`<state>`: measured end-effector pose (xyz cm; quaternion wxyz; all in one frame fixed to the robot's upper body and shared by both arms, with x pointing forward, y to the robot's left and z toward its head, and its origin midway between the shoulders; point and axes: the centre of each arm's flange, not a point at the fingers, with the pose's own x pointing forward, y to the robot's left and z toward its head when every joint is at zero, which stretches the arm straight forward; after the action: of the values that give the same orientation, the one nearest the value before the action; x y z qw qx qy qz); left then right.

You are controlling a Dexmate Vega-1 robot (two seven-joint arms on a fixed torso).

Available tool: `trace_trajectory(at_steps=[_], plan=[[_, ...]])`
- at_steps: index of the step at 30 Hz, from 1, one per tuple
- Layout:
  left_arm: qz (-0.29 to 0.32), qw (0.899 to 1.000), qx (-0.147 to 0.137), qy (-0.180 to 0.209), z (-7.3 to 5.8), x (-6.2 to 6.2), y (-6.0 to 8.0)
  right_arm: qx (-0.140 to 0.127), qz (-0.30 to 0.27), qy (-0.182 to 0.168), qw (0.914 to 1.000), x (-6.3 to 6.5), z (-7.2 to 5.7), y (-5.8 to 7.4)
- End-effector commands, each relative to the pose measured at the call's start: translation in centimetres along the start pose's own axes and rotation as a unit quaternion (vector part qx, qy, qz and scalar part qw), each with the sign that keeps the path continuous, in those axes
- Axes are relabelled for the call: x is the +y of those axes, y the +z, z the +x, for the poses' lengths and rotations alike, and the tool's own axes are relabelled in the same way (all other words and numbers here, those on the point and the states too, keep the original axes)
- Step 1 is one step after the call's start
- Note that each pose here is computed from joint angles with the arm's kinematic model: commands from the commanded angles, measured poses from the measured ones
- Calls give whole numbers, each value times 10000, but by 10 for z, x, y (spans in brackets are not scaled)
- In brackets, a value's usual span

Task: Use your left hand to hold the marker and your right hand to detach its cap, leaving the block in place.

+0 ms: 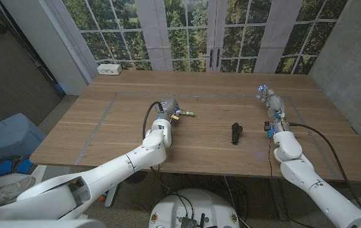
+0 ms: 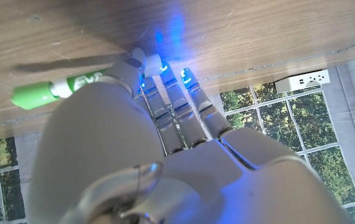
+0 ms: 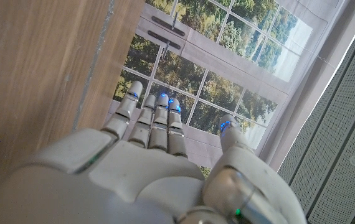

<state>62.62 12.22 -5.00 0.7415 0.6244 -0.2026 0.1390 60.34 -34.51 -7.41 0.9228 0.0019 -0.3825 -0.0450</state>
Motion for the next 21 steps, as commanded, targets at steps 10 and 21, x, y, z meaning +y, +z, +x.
trace_trajectory(at_steps=[10,21], plan=[[-550,9855,-398,1552,-3,37,0,22,-504,79,9987,10,-4,19],[-710,9793,-437,1844,-3,45,-3,19,-950,207,9953,20,1,33]])
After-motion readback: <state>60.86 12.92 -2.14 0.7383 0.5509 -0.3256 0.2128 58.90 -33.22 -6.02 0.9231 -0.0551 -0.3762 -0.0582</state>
